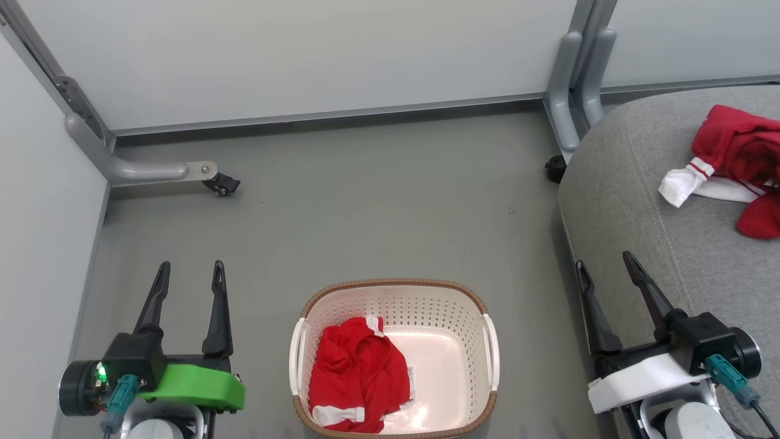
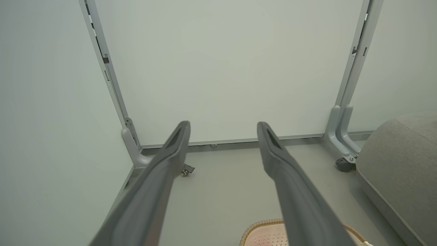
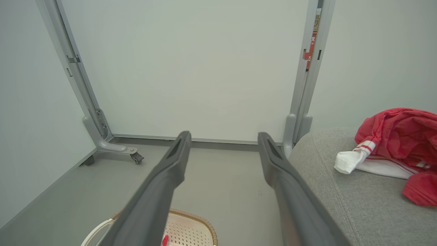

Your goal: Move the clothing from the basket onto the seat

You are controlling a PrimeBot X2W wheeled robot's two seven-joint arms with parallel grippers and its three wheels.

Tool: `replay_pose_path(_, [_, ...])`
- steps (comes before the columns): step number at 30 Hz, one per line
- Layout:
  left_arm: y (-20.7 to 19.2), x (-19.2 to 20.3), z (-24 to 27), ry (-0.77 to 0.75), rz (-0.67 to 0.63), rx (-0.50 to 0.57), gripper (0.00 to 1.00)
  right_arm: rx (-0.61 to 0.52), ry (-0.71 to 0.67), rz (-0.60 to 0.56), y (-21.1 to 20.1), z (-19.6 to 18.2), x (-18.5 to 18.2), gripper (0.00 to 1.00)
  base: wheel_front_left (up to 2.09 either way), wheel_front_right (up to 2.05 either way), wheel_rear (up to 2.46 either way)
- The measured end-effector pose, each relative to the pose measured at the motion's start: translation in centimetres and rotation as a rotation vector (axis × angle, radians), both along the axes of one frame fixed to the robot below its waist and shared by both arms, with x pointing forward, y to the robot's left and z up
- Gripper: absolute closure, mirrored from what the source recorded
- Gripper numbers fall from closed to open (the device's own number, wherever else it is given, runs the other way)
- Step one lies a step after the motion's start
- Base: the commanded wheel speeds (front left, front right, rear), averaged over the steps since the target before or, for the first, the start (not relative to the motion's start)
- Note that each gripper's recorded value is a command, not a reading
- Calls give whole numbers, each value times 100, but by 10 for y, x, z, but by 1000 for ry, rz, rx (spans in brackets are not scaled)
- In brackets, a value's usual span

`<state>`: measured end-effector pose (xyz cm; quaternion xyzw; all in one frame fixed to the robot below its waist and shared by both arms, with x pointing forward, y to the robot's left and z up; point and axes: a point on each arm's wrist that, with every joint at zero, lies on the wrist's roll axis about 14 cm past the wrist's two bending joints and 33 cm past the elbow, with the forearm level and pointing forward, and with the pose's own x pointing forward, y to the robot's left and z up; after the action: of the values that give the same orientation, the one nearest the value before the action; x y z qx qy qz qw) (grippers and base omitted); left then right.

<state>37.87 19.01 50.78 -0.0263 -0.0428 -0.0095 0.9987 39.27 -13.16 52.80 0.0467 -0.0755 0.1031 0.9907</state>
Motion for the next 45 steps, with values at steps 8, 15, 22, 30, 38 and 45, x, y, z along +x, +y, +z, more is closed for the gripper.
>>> replay_pose_path(8, [-1, 2, -2, 6, -3, 10, 0, 2, 10, -1, 0, -4, 1, 0, 0, 0, 0])
replay_pose_path(15, [-1, 2, -4, 9, -3, 8, 0, 2, 16, -3, -1, -6, 2, 0, 0, 0, 0])
replay_pose_path(22, [-1, 3, -5, 14, -4, 16, 0, 8, 19, -3, -1, -6, 3, 0, 0, 0, 0])
replay_pose_path(30, [-15, 11, -9, 24, -60, 27, 0, 9, 14, -8, -2, -5, 8, 0, 0, 0, 0])
replay_pose_path(38, [-59, 44, -22, 59, -247, 119, 0, 1, -32, -3, 0, 8, 29, 0, 0, 0, 0])
replay_pose_path(45, [-107, 76, -53, 119, -464, 219, 0, -6, -73, 14, 4, 17, 56, 0, 0, 0, 0])
